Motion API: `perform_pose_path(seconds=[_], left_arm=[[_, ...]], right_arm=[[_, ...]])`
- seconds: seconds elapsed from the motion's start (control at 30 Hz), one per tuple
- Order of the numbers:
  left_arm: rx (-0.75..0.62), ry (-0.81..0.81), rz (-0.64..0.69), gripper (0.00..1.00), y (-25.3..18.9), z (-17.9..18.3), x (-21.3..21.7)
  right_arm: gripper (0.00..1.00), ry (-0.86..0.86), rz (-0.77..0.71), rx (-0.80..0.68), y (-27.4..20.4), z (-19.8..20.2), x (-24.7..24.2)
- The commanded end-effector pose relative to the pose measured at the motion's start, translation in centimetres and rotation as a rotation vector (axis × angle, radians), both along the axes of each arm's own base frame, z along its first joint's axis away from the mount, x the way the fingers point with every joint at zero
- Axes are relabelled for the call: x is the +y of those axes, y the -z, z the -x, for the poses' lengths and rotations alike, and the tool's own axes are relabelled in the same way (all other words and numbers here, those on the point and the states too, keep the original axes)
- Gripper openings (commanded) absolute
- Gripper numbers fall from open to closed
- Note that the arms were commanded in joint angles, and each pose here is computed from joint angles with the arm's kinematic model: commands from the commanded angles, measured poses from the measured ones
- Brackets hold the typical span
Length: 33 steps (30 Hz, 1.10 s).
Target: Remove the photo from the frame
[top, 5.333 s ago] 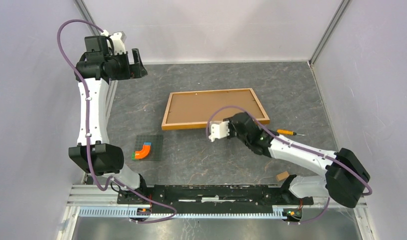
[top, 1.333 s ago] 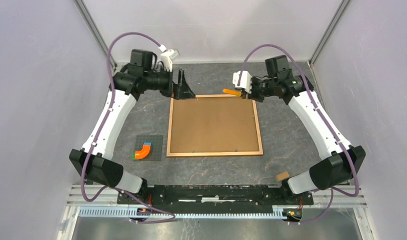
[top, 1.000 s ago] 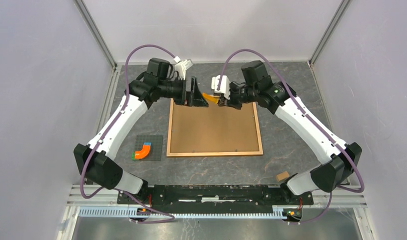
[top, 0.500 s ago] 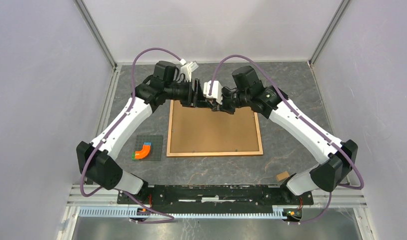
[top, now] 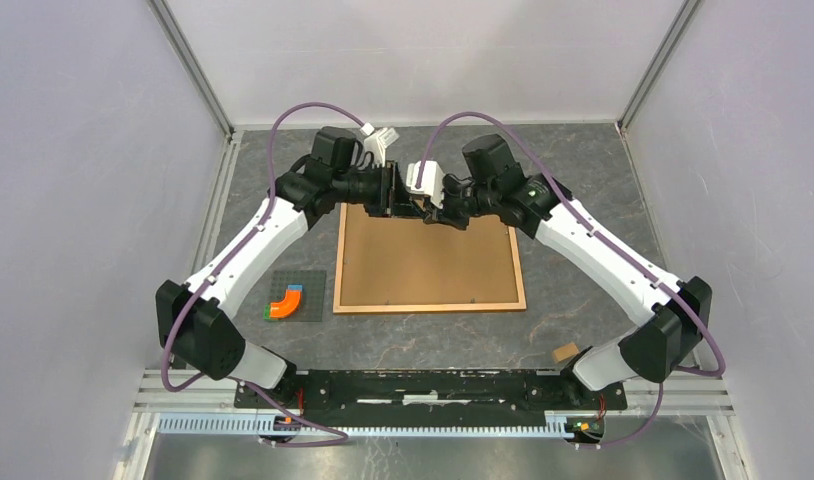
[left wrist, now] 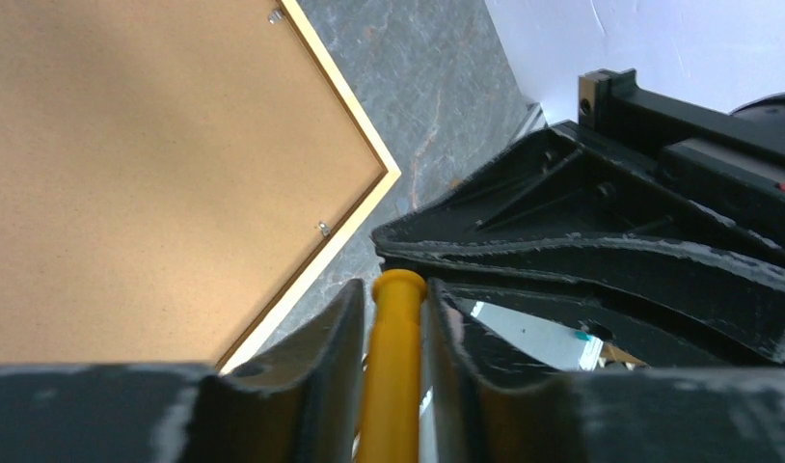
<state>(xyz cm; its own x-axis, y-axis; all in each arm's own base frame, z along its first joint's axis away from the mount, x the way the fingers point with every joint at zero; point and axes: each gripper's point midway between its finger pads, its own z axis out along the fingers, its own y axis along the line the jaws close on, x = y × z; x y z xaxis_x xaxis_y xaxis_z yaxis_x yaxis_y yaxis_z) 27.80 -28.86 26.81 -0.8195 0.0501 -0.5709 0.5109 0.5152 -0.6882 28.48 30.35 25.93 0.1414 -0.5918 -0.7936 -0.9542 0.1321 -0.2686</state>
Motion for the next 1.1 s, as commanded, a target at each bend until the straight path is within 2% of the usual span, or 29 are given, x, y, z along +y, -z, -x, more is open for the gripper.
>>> perform_pose_path(seconds=[0.0,0.1,0.13,0.2,0.23,0.33,0.4,0.57,0.7,0.87,1.07], left_arm=[[0.013,-0.025,0.03,0.28,-0.3,-0.2,-0.5],[0.009,-0.022,0.024,0.05,-0.1,0.0,-0.3],[-0.003,-0.023,0.01,0.02,-0.1,0.1,-0.1],[-0.041,-0.035,-0.024,0.02,-0.2,-0.3,0.7],[-0.059,-0.043,-0.038,0.02,-0.2,-0.5,1.3],[-0.073,-0.06,-0.081,0.02,0.3,-0.8,3.1],[-0.086,-0.067,-0.137,0.02,1.0,-1.0,4.7],[-0.115,-0.074,-0.301,0.02,3.2,-1.3,8.6],[-0.139,-0.07,-0.429,0.02,4.9,-1.3,10.7],[-0.164,-0.069,-0.502,0.02,5.7,-1.5,12.0],[-0.182,-0.096,-0.554,0.02,5.7,-1.7,13.4]], right_arm=[[0.0,-0.01,-0.056,-0.015,-1.3,0.4,0.8],[0.02,-0.008,-0.056,-0.006,-1.1,0.4,0.8],[0.12,-0.008,-0.052,-0.001,-1.0,0.5,0.7],[0.38,-0.003,-0.041,0.004,-0.7,0.6,0.4],[0.46,0.004,-0.035,0.006,-0.4,0.5,0.0],[0.64,0.028,-0.005,0.03,1.1,0.4,-1.6],[0.72,0.031,0.035,0.061,2.8,0.4,-3.0],[0.75,-0.019,0.203,0.154,9.2,2.3,-6.2],[0.75,-0.075,0.254,0.185,13.0,4.3,-6.9],[0.74,-0.133,0.324,0.208,16.6,6.4,-6.1],[0.72,-0.099,0.38,0.217,19.7,6.5,-6.2]])
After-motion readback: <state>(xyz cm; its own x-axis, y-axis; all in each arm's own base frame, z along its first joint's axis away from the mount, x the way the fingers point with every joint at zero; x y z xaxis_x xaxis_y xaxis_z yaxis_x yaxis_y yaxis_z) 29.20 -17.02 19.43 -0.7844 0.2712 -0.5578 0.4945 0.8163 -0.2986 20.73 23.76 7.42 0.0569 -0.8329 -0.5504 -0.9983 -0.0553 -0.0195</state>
